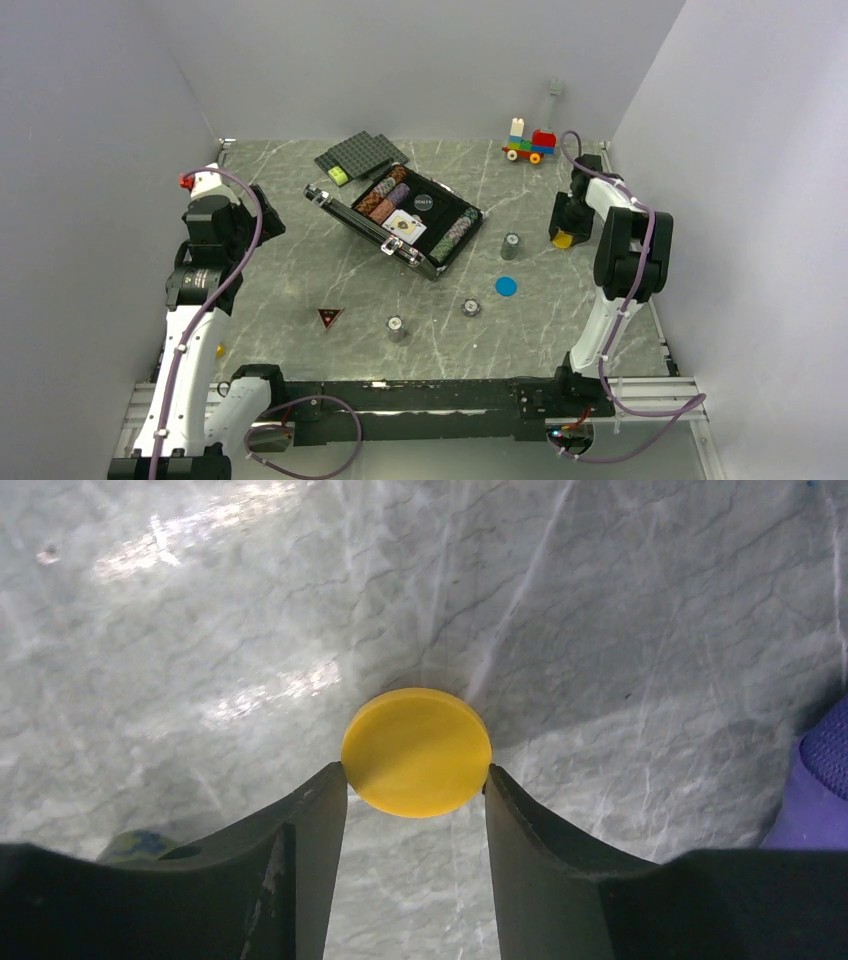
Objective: Pack up texas hold em set
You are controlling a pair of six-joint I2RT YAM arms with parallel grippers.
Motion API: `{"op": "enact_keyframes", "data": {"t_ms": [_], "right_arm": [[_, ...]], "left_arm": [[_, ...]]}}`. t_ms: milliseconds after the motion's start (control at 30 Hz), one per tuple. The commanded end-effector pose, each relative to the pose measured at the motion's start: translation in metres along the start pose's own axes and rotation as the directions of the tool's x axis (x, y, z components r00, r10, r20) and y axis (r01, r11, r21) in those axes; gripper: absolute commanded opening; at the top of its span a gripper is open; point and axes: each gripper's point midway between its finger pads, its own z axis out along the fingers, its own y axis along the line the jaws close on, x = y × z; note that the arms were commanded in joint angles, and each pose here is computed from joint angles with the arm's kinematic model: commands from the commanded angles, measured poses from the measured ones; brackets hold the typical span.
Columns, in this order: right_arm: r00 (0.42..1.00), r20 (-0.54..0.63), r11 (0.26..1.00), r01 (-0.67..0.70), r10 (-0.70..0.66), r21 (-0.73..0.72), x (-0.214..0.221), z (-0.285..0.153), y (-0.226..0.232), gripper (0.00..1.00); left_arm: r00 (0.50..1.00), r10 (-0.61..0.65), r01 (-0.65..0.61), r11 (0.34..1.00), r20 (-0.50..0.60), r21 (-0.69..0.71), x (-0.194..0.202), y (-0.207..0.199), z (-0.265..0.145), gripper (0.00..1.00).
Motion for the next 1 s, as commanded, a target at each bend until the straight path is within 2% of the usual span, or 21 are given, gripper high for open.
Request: {"op": "enact_keyframes", "data": {"t_ms": [0,267,467,633,733,967], "right_arm": [[0.997,0.072,0.999,-0.006,0.009,-0.046,-0.011,-0.036,0.017,0.34],[0.98,0.196,0.99,0.069,-0.044,-0.125,-0.049,-0.077,0.077,0.34],[0.952,0.255,0.935,0.235,-0.167,-0.266,-0.051,-0.105,0.174,0.34],[0.932,0.265,0.871,0.334,-0.248,-0.361,-0.038,-0.106,0.242,0.33],[0.906,0.276,0.834,0.409,-0.322,-0.371,-0.028,-0.101,0.275,0.33],[0.853,0.339,0.771,0.51,-0.397,-0.381,-0.021,-0.097,0.327,0.34]], "left_arm": [[0.999,-0.02,0.019,1.0,0.027,0.005,-0.007,-0.002,0.002,0.98],[1.0,-0.02,0.02,1.0,0.013,0.004,-0.003,-0.002,0.004,0.99],[1.0,-0.017,0.017,1.0,0.018,0.003,-0.002,-0.001,0.003,0.99],[1.0,-0.019,0.019,1.0,0.0,0.015,0.003,-0.003,0.005,0.99],[1.0,-0.019,0.019,1.0,0.0,0.017,0.005,-0.003,0.005,0.99],[1.0,-0.006,0.006,1.0,-0.006,0.018,0.007,-0.002,0.002,0.99]]}}
